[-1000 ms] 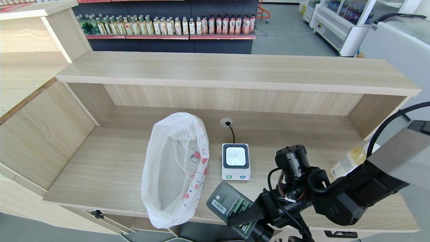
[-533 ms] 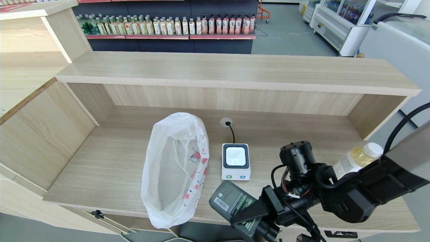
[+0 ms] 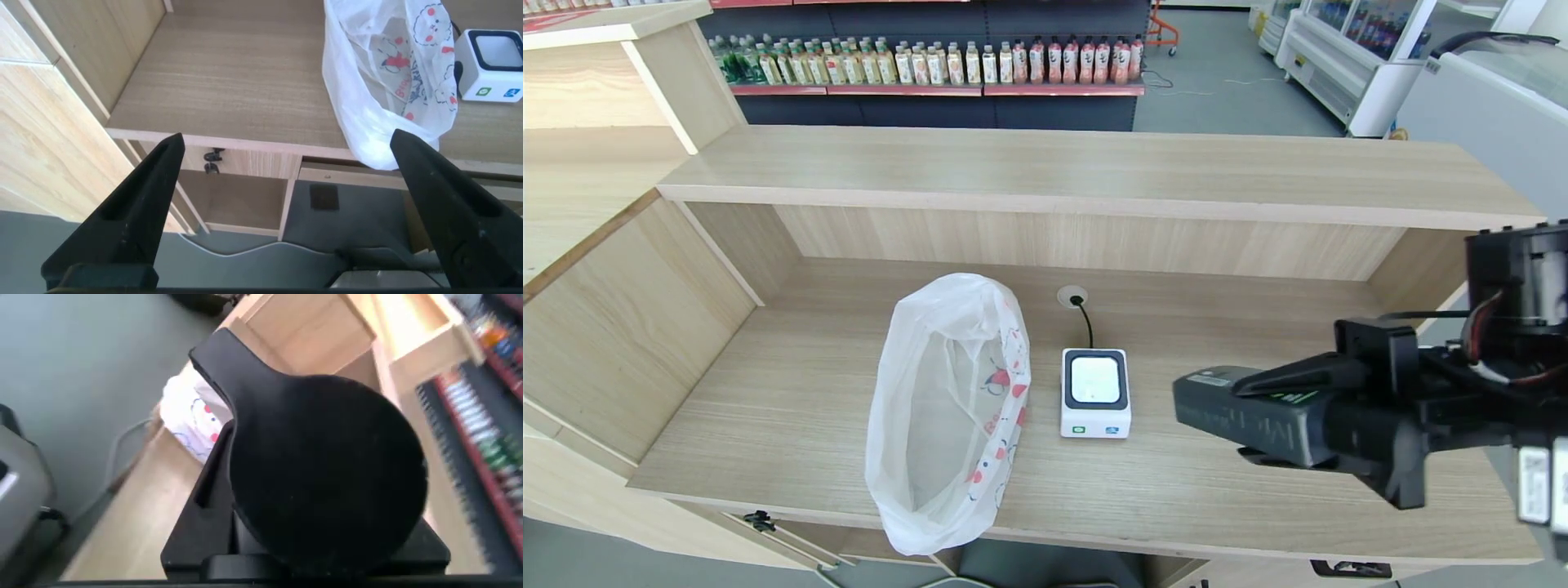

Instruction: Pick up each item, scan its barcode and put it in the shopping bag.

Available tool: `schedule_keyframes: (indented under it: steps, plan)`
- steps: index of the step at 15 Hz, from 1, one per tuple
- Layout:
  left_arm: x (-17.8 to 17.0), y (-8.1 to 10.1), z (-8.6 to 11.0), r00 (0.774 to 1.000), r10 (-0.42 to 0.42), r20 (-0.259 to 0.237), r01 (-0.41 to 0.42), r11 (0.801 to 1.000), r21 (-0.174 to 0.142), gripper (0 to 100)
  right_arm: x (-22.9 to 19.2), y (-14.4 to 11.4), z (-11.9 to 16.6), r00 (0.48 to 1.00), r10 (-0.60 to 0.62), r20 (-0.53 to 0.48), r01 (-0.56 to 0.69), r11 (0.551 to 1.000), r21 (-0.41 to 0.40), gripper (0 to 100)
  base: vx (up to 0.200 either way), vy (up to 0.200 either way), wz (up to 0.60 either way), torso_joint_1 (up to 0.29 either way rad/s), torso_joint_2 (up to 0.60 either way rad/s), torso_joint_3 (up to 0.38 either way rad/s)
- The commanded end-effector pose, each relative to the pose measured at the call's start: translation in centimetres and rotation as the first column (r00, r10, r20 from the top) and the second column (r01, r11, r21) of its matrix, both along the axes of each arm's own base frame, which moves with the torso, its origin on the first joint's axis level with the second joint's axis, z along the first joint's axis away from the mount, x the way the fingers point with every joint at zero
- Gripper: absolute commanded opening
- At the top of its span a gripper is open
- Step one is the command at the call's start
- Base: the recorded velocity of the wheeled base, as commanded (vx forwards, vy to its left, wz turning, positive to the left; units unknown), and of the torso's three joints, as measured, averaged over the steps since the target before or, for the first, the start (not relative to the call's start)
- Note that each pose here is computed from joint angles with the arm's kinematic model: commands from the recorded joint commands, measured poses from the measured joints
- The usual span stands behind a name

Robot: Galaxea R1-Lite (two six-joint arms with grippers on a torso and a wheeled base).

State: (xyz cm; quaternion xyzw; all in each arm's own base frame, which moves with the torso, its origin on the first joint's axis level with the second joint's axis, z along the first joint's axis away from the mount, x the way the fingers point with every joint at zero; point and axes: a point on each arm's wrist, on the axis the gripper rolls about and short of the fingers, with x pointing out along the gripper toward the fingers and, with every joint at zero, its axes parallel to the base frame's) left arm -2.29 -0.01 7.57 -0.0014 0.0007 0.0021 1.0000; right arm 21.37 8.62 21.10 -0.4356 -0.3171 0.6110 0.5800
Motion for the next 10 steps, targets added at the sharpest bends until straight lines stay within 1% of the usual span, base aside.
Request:
schedule_keyframes:
  steps: [1,2,3,4,5,6,7,8,9,10]
  plan:
    - [0.0,0.0,0.0,1.000,0.000,0.000,0.000,1.000,0.000,100,-2.4,-3.6,3.8,0.969,-0.196,-0.150,0.202,0.979,0.025,0,0.000,0.000,0.00,0.000,0.00,0.000]
    - [0.0,0.0,0.0,1.000,0.000,0.000,0.000,1.000,0.000,100,-2.9,-4.6,4.2,0.922,-0.304,-0.238,0.317,0.948,0.019,0,0.000,0.000,0.00,0.000,0.00,0.000]
    - [0.0,0.0,0.0,1.000,0.000,0.000,0.000,1.000,0.000,100,-3.8,-5.4,4.6,0.834,-0.384,-0.396,0.425,0.905,0.018,0,0.000,0.000,0.00,0.000,0.00,0.000]
    - [0.0,0.0,0.0,1.000,0.000,0.000,0.000,1.000,0.000,100,-4.5,-6.1,5.1,0.672,-0.461,-0.580,0.567,0.823,0.004,0,0.000,0.000,0.00,0.000,0.00,0.000]
    - [0.0,0.0,0.0,1.000,0.000,0.000,0.000,1.000,0.000,100,-4.9,-6.1,6.0,0.491,-0.464,-0.738,0.680,0.733,-0.008,0,0.000,0.000,0.00,0.000,0.00,0.000]
    - [0.0,0.0,0.0,1.000,0.000,0.000,0.000,1.000,0.000,100,-5.0,-5.5,6.6,0.253,-0.369,-0.894,0.774,0.632,-0.042,0,0.000,0.000,0.00,0.000,0.00,0.000]
    - [0.0,0.0,0.0,1.000,0.000,0.000,0.000,1.000,0.000,100,-4.9,-4.7,6.6,0.053,-0.243,-0.969,0.832,0.547,-0.092,0,0.000,0.000,0.00,0.000,0.00,0.000]
    - [0.0,0.0,0.0,1.000,0.000,0.000,0.000,1.000,0.000,100,-4.6,-4.5,5.7,-0.074,-0.172,-0.982,0.880,0.453,-0.146,0,0.000,0.000,0.00,0.000,0.00,0.000]
    - [0.0,0.0,0.0,1.000,0.000,0.000,0.000,1.000,0.000,100,-4.5,-4.5,4.1,-0.148,-0.171,-0.974,0.894,0.398,-0.205,0,0.000,0.000,0.00,0.000,0.00,0.000]
    - [0.0,0.0,0.0,1.000,0.000,0.000,0.000,1.000,-0.002,100,-4.9,-4.6,2.8,-0.170,-0.175,-0.970,0.892,0.391,-0.227,0,0.000,0.000,0.00,0.000,0.00,0.000]
